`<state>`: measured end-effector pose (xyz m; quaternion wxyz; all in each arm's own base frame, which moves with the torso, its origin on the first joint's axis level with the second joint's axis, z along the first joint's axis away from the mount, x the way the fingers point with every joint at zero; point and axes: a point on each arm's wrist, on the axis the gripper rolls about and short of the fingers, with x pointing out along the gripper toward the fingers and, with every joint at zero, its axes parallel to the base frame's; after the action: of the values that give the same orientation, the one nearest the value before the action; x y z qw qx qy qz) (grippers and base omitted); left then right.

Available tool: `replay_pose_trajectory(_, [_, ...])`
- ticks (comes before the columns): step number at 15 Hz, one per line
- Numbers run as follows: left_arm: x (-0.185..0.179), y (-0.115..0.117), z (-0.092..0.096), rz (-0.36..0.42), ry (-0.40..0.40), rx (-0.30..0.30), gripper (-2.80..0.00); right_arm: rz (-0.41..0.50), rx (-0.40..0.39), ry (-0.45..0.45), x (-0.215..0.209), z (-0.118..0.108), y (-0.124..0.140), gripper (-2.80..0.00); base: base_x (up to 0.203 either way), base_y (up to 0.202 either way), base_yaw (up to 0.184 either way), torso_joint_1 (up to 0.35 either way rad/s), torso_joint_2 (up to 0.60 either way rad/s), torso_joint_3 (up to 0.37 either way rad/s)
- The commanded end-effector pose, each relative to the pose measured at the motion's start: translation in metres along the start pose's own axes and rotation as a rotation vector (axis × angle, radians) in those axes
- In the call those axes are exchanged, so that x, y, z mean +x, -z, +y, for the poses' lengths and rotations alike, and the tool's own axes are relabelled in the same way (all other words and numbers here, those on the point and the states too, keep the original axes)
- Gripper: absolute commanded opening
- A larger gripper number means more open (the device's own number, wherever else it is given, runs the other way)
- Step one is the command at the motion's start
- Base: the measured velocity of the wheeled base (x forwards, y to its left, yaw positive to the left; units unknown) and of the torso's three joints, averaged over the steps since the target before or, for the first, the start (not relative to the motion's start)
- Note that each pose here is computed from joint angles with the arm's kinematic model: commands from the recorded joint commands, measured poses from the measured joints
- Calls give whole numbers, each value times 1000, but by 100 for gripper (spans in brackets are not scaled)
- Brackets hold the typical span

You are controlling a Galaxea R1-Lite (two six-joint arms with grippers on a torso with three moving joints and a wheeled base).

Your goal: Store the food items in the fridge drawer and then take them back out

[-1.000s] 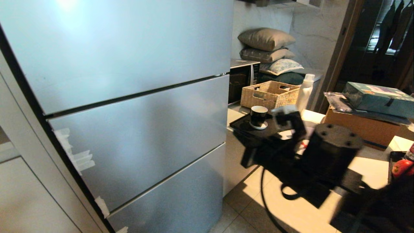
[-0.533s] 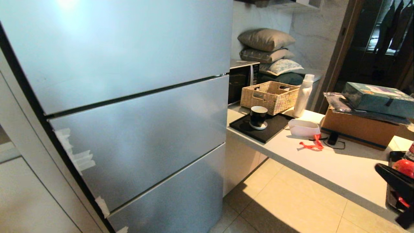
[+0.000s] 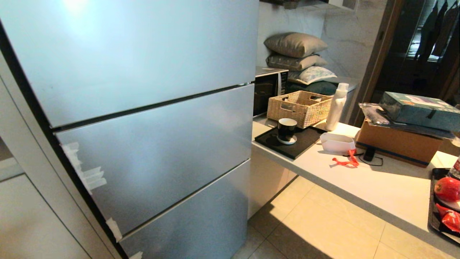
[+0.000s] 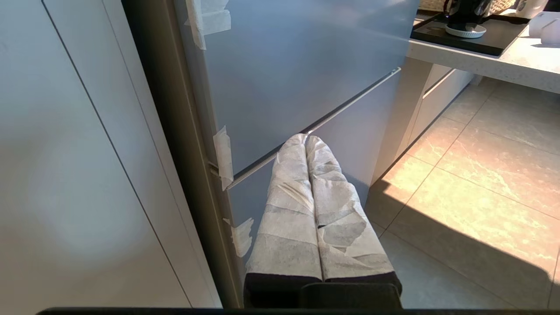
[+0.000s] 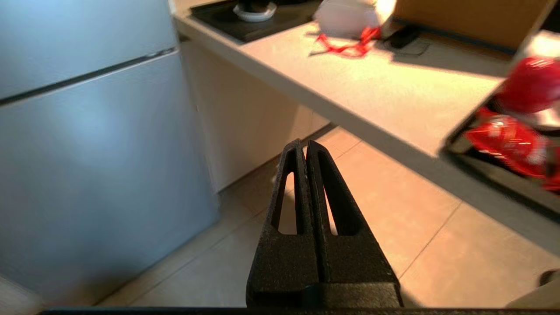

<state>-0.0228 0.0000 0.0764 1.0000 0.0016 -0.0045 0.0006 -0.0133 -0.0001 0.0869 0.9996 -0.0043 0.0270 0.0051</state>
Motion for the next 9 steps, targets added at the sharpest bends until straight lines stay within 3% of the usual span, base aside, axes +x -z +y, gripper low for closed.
replay_pose_trajectory(1, [0,0,0,3,0,0,-280,-40,-43,16,-9,0,13,-280,0,0,0,0,0,0])
replay_pose_trajectory(9, [0,0,0,1,0,0,-280,-42,-3,13,-9,0,13,-280,0,0,0,0,0,0])
